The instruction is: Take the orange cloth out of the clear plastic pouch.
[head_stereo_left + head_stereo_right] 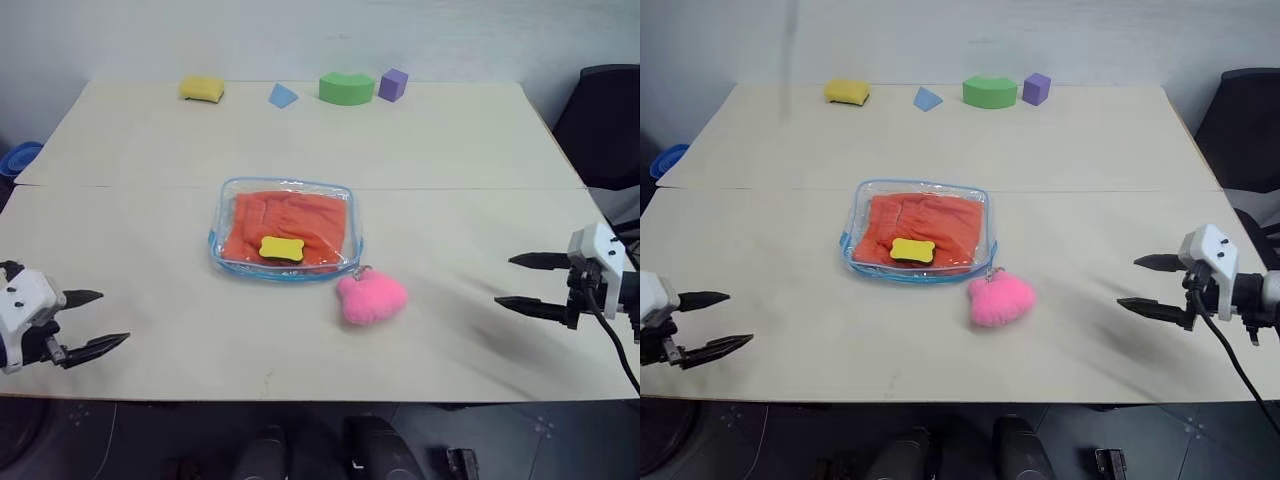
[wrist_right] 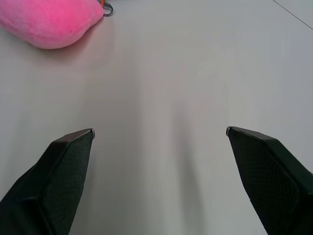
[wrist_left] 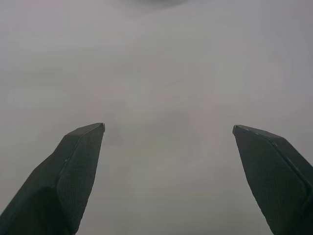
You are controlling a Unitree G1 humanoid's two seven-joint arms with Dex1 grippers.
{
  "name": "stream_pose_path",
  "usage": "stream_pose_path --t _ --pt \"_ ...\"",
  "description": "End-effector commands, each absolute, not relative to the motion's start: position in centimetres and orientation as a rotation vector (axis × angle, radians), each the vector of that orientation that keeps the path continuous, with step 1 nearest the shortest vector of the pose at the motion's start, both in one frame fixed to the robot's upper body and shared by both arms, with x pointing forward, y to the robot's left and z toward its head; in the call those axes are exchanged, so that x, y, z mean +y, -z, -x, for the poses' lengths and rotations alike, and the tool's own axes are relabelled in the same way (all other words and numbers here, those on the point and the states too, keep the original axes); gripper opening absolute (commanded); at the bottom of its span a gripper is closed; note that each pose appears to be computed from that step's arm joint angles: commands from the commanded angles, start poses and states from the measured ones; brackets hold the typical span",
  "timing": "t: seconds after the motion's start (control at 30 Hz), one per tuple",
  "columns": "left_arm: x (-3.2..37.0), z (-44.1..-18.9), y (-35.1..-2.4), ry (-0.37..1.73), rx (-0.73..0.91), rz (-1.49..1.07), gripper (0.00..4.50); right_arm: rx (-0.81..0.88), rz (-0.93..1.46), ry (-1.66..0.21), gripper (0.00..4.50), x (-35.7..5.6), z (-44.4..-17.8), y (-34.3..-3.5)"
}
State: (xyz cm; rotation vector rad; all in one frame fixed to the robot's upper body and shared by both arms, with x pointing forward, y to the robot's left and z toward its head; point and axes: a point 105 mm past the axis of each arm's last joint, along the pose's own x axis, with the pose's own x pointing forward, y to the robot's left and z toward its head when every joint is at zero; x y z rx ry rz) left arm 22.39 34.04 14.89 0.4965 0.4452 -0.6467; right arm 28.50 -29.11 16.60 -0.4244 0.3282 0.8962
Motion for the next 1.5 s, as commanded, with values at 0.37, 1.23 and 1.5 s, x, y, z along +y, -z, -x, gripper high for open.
stream_pose_path --t 0.37,1.23,1.5 --pt "33.0 -22.5 -15.0 0.637 0.4 -0.488 4.47 0.243 0.45 -0.835 4.5 -29.0 -28.4 -18.6" --pt "20.5 -29.1 -20.5 1.105 0.164 -0.484 4.47 0.095 0.403 -1.046 4.5 -20.4 -26.0 -20.7" --pt "15.3 -35.2 -19.5 1.292 0.155 -0.67 4.47 0.01 0.428 -1.125 4.5 -15.4 -24.8 -21.5"
